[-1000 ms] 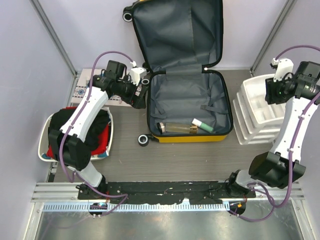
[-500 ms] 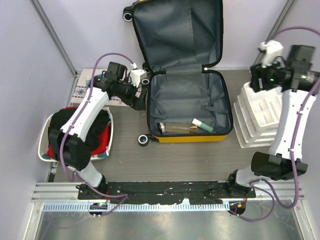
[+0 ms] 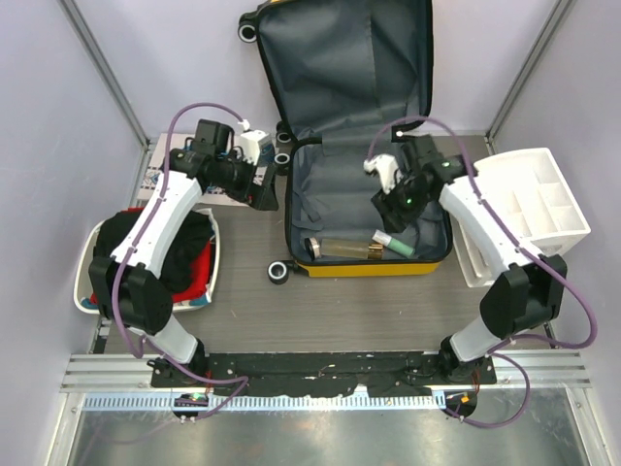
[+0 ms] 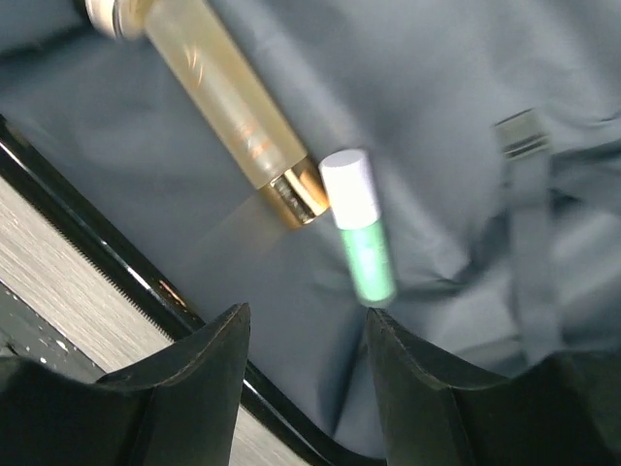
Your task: Open, take out, and arrange the luggage
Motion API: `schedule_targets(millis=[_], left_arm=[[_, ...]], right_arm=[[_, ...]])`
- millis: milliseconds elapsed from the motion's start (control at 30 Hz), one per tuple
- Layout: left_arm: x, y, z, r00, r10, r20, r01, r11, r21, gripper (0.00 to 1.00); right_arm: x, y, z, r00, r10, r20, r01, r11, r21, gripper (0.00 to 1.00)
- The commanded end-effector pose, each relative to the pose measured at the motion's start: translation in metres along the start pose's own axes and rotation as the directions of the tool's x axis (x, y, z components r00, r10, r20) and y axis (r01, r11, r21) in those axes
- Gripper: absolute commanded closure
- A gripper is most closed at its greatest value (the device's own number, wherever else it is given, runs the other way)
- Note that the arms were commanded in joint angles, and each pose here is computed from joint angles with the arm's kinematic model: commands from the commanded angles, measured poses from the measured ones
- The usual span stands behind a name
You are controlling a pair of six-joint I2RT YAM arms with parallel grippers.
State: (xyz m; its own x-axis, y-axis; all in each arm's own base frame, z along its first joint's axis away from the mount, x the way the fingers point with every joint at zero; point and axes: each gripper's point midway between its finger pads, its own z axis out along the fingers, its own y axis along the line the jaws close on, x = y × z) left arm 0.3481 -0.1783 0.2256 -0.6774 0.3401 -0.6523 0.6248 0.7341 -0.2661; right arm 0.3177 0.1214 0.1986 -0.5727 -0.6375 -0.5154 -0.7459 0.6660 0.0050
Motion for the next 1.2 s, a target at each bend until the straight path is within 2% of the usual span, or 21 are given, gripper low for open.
schedule_targets(millis=[0, 100, 267, 400, 600, 800, 1067, 1100, 1167], left_arm=[[-0.020, 0.000, -0.016, 0.990, -0.104, 0.092, 0.099, 0.994, 0.057, 0.07], [-0.020, 0.006, -0.020, 0.983, -0.149, 0.103, 0.144, 0.988, 0.054, 0.07], [-0.015, 0.010, -0.018, 0.984, -0.155, 0.091, 0.152, 0.987, 0.043, 0.08], [-0.018, 0.013, -0.015, 0.983, -0.158, 0.090, 0.155, 0.987, 0.039, 0.08], [-0.023, 0.018, -0.012, 0.984, -0.150, 0.095, 0.148, 0.989, 0.027, 0.08], [-0.019, 0.020, -0.010, 0.985, -0.151, 0.085, 0.150, 0.989, 0.017, 0.08], [-0.018, 0.020, -0.013, 0.985, -0.146, 0.088, 0.146, 0.989, 0.010, 0.08], [-0.018, 0.020, -0.013, 0.985, -0.146, 0.088, 0.146, 0.989, 0.010, 0.08], [-0.018, 0.019, -0.014, 0.985, -0.146, 0.089, 0.145, 0.989, 0.010, 0.08]], right_arm=[[0.015, 0.009, 0.042, 0.997, -0.064, -0.044, 0.065, 0.997, 0.031, 0.43], [0.026, 0.013, 0.064, 0.996, -0.063, -0.068, 0.066, 0.997, 0.039, 0.44], [0.034, 0.006, 0.096, 0.990, -0.072, -0.122, 0.079, 0.995, 0.059, 0.43], [0.027, -0.011, 0.109, 0.987, -0.072, -0.142, 0.089, 0.989, 0.116, 0.44], [0.032, -0.017, 0.129, 0.977, -0.084, -0.194, 0.107, 0.988, 0.109, 0.44], [0.034, -0.021, 0.144, 0.975, -0.078, -0.210, 0.107, 0.986, 0.130, 0.48], [0.044, -0.032, 0.140, 0.955, -0.106, -0.277, 0.159, 0.971, 0.177, 0.52], [0.042, -0.033, 0.138, 0.956, -0.110, -0.271, 0.163, 0.970, 0.181, 0.66], [0.027, -0.034, 0.128, 0.966, -0.116, -0.232, 0.162, 0.968, 0.193, 0.83]])
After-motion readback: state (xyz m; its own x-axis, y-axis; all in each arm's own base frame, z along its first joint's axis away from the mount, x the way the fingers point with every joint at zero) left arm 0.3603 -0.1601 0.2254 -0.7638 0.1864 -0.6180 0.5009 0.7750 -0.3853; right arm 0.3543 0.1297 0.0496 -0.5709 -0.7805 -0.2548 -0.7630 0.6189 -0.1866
